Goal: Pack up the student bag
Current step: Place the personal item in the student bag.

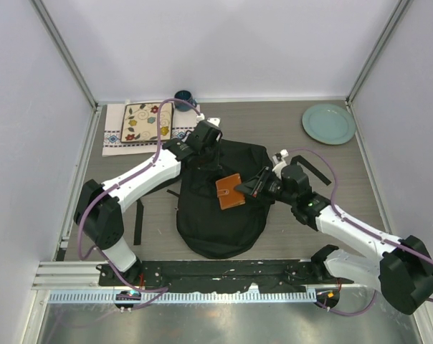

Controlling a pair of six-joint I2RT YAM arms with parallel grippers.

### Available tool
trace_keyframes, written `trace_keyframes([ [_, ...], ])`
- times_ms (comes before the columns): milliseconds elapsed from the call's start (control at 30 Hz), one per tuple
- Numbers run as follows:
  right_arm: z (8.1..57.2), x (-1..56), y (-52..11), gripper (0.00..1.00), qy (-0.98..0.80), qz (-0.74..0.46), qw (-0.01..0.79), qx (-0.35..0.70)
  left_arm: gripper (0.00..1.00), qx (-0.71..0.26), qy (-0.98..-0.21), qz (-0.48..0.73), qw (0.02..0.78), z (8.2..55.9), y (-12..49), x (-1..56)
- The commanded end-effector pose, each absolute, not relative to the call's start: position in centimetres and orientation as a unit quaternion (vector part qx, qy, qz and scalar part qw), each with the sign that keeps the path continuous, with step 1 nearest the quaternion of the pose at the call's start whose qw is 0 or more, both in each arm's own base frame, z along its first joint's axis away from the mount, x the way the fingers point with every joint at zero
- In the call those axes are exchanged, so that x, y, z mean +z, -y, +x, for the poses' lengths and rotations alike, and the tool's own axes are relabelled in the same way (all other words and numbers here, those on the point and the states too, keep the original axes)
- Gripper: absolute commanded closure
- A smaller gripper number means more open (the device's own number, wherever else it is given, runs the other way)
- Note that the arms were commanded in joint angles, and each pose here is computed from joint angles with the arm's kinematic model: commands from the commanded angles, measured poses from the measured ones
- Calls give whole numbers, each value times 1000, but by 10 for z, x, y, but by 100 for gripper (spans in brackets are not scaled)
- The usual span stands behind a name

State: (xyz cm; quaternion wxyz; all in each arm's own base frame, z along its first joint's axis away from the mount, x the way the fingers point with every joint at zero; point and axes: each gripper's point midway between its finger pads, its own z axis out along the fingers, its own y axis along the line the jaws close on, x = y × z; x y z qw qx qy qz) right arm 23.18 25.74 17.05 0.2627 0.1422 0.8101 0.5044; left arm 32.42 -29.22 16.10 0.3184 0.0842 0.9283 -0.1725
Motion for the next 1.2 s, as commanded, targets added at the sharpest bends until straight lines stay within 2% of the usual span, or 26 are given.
trace_keyframes([
  [0,226,181,-279,98,-779,149,245,557,100,-239,-900,60,360,330,310,206],
  [600,237,150,-299,99,-766,191,220,572,100,-247,-898,50,360,319,302,208],
  [967,258,130,-262,99,-767,232,259,539,100,-243,-901,52,356,311,295,202],
  [1167,247,126,-269,99,-781,220,221,541,100,-251,-897,49,359,313,298,204],
])
